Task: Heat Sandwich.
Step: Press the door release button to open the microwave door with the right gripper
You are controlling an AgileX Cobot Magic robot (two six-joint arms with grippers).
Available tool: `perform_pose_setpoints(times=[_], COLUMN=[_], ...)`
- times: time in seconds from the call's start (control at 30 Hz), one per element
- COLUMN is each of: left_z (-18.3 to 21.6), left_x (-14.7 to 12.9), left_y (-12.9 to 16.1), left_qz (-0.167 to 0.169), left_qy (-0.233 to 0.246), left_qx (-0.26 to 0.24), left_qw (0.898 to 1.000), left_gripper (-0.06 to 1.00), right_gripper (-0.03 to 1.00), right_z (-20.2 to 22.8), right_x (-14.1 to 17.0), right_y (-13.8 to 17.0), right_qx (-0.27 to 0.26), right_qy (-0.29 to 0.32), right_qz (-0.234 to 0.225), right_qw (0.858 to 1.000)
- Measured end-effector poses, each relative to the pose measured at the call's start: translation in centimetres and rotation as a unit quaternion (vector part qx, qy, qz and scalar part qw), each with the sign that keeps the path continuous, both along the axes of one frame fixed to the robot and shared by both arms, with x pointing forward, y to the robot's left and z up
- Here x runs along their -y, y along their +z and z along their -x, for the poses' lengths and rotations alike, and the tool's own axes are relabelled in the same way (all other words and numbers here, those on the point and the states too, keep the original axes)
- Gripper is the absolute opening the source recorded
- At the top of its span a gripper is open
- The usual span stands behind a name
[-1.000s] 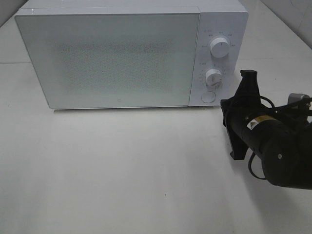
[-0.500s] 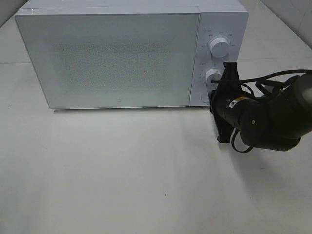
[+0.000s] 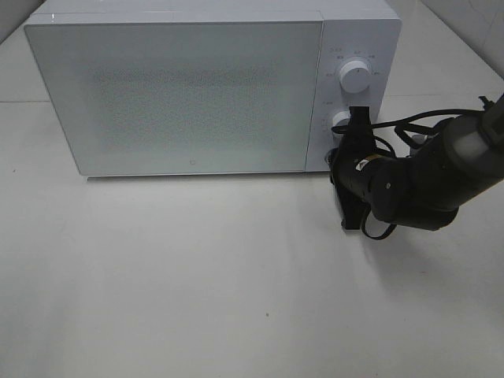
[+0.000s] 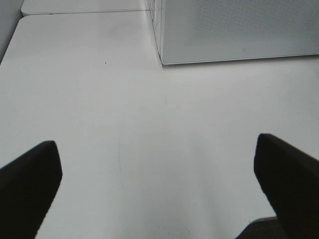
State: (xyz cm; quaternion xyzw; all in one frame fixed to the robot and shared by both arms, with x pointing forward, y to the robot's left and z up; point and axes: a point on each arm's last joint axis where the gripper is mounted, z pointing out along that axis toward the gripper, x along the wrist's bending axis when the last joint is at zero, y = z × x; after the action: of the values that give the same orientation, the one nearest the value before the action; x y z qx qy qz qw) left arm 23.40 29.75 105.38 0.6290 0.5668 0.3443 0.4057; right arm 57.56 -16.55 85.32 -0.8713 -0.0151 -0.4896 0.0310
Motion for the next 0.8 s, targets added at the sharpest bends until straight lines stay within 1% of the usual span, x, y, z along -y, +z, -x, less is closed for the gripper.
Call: perform_pose_setpoints(times=[0.4, 0.67, 0.8], left_z=[0.00, 0.00, 0.00], left_x=[0.00, 0.00, 0.00], left_y=[0.00, 0.00, 0.00], left_qz=[0.000, 0.000, 0.000], left_qy=[0.000, 0.000, 0.000], left_qx=[0.000, 0.000, 0.000], left_qw=[1.000, 1.000, 1.000], left_gripper=[0.99, 0.99, 0.99], right_gripper=[0.01, 0.01, 0.01], right_z=[-0.01, -0.11, -0.73], right_x=[0.21, 0.20, -0.14], right_y=[-0.08, -0.04, -0.26], right_qx=[0.033, 0.038, 0.048], right_qy=[-0.016, -0.021, -0.021], right_qz=[0.008, 0.006, 0.014], right_qw=[0.999, 0.999, 0.999])
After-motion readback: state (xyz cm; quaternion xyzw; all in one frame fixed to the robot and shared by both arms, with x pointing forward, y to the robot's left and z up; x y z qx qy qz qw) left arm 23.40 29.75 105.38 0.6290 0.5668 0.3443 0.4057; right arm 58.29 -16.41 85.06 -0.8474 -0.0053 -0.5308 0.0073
